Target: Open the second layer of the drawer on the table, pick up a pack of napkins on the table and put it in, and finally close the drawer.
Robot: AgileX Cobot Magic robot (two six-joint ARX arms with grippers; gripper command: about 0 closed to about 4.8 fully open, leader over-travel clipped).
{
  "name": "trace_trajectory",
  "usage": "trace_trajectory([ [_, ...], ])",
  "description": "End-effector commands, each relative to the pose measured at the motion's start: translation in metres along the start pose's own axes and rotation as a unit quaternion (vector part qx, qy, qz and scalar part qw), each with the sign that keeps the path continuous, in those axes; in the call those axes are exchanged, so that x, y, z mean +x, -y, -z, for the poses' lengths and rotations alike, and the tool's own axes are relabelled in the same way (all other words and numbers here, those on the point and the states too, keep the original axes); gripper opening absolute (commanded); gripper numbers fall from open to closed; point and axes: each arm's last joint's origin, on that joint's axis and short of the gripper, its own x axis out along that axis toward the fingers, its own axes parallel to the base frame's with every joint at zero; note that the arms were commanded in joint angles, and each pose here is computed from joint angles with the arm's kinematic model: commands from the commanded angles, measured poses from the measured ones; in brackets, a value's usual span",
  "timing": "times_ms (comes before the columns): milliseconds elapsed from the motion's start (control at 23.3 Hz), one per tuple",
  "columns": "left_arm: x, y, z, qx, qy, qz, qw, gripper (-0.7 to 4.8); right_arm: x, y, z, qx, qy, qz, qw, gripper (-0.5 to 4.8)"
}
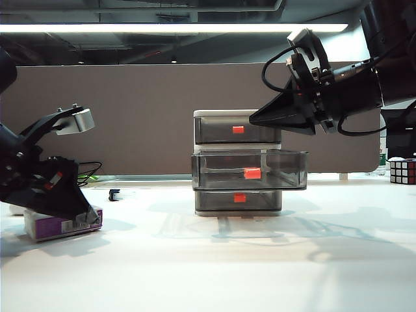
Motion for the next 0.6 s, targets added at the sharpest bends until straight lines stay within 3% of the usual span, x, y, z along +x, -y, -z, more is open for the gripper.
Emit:
trace_trajectory([
  [43, -0.0005, 0.0004, 0.0018, 0.0, -0.012, 0.005, 1.0, 4.55, 0.0001, -0.0012, -0.0039, -0.005, 0.007, -0.004, 1.0, -0.05],
  [257, -0.0006, 0.0019, 0.0052, 0.014, -0.028, 0.012, 0.999, 3.65, 0.0001, -0.0012, -0.0038, -0.005, 0.007, -0.004, 1.0, -0.05],
  [343, -0.0006, 0.0016, 0.0046, 0.015, -0.026, 0.01, 1.0, 3.55, 0.0001, -0.0012, -0.0039, -0.002, 0.007, -0.004, 1.0, -0.05],
  [515, -0.0006, 0.0015, 0.0044, 0.016, -0.025, 0.009, 1.0, 2.24, 0.0001, -0.0012, -0.0038, -0.001, 0.007, -0.004, 1.0, -0.05],
  [601, -0.0006, 0.0011, 0.0034, 0.017, -0.02, 0.007, 1.0, 2.01, 0.0001, -0.0012, -0.0038, -0.001, 0.007, -0.004, 1.0, -0.05],
])
